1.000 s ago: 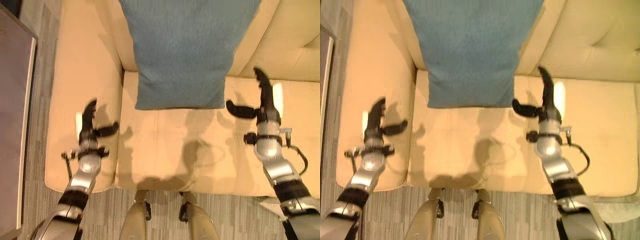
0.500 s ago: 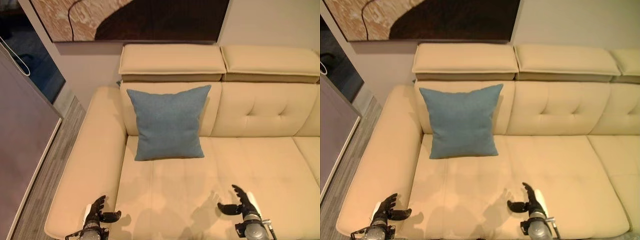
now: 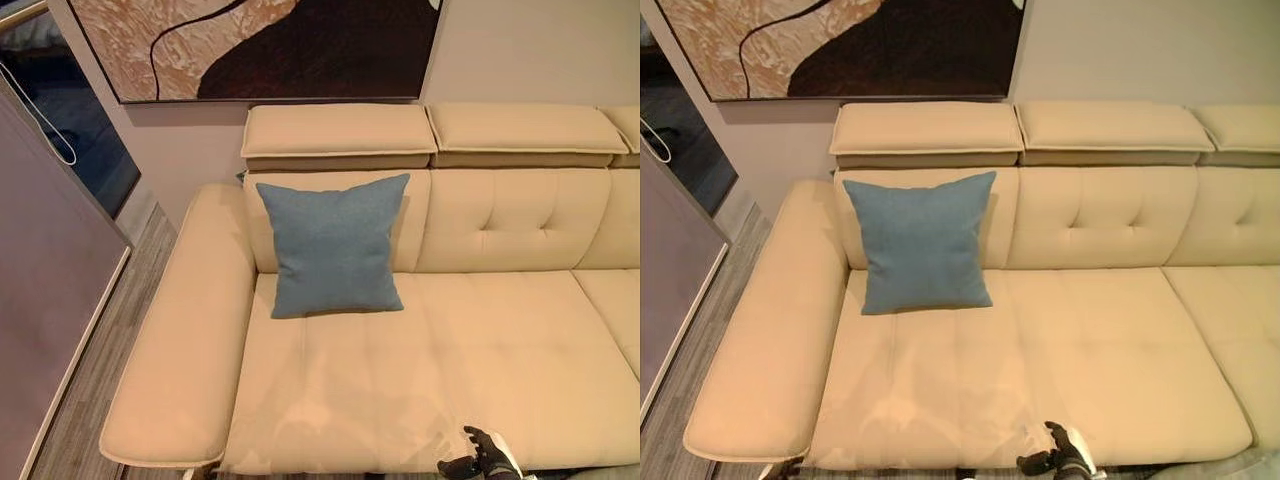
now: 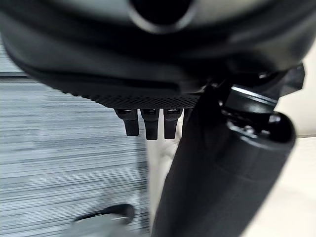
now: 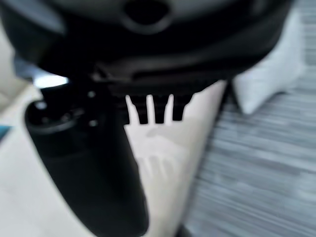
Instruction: Pick up all the scattered cushions and arrange them neatly on the sofa.
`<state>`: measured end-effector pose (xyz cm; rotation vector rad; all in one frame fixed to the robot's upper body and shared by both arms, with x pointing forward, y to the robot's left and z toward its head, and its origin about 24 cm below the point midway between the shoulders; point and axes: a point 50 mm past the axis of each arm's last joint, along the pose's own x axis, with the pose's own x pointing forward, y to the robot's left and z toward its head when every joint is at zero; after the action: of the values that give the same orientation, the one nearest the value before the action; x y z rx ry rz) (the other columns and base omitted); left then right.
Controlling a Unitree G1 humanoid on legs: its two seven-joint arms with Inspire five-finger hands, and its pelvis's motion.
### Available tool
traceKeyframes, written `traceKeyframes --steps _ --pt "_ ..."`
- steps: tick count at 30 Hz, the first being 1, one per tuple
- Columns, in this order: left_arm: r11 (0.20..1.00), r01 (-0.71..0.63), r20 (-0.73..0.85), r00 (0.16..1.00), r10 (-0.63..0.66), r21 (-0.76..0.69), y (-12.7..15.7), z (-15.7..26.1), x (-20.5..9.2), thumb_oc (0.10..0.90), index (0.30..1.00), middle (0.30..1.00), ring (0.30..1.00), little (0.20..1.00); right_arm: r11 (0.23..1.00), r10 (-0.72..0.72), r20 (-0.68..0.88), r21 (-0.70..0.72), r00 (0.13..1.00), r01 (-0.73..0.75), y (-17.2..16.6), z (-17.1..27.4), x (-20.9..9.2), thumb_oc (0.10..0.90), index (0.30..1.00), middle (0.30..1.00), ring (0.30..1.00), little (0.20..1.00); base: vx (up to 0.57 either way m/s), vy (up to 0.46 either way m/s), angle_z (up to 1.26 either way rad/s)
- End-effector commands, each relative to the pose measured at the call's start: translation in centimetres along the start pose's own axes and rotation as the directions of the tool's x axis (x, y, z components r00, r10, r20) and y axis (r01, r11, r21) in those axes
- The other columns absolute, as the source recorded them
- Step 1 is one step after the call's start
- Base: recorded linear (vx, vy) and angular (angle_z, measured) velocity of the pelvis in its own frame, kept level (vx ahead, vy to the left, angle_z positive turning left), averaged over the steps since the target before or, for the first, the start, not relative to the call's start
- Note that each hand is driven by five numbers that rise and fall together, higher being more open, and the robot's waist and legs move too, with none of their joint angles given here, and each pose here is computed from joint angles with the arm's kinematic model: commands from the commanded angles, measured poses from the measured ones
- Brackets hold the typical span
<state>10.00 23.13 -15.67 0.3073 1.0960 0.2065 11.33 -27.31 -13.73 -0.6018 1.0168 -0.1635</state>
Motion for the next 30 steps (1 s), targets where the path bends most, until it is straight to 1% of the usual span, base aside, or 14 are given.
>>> traceKeyframes --steps 1,4,10,17,21,26,27,30 --pt "1.000 -0.007 0.077 0.997 0.006 0.006 0.7 1.7 0.3 0.800 0.900 0.900 0.900 0.900 0.997 -0.061 0.066 0.045 0.996 0.059 -1.0 3.1 0.9 0.800 0.900 0.900 0.900 0.900 -0.16 0.166 -0.06" --pt "1.000 -0.010 0.091 0.996 0.008 0.023 0.6 2.4 0.4 0.800 0.900 0.900 0.900 0.900 0.998 -0.049 0.033 0.047 0.998 0.048 -0.4 3.1 1.0 0.800 0.900 0.900 0.900 0.900 -0.20 0.154 -0.16" --pt "0.994 -0.035 0.034 0.999 0.032 0.108 2.0 1.0 0.5 0.800 0.900 0.900 0.900 0.900 1.000 -0.017 0.049 0.016 0.999 0.017 0.3 3.8 1.0 0.800 0.900 0.900 0.900 0.900 -0.23 0.069 -0.35" --pt "0.994 -0.060 -0.018 0.998 0.062 0.088 3.3 -0.5 0.3 0.800 0.900 0.900 0.900 0.900 1.000 0.004 0.008 -0.006 1.000 -0.004 0.6 2.3 0.8 0.800 0.900 0.900 0.900 0.900 -0.18 -0.022 -0.19" --pt "0.997 -0.066 0.022 0.998 0.065 0.046 3.0 0.7 0.5 0.800 0.900 0.900 0.900 0.900 1.000 0.005 0.021 0.002 1.000 -0.005 0.8 2.9 0.8 0.800 0.900 0.900 0.900 0.900 -0.14 -0.231 -0.38" --pt "0.997 -0.049 0.074 0.996 0.044 0.066 2.3 2.4 0.7 0.800 0.900 0.900 0.900 0.900 1.000 -0.013 0.039 -0.013 0.999 0.013 0.3 3.4 1.0 0.800 0.900 0.900 0.900 0.900 -0.14 -0.124 0.07" --pt "0.995 -0.019 0.100 0.995 0.009 0.094 1.3 3.2 0.7 0.800 0.900 0.900 0.900 0.900 0.999 -0.037 0.027 -0.016 0.999 0.037 -0.4 3.1 1.1 0.800 0.900 0.900 0.900 0.900 -0.14 -0.089 0.21" --pt "0.996 -0.011 0.099 0.995 0.001 0.094 1.0 3.3 0.7 0.800 0.900 0.900 0.900 0.900 0.999 -0.041 0.019 -0.021 0.999 0.041 -0.5 2.9 1.1 0.800 0.900 0.900 0.900 0.900 -0.16 -0.061 0.33"
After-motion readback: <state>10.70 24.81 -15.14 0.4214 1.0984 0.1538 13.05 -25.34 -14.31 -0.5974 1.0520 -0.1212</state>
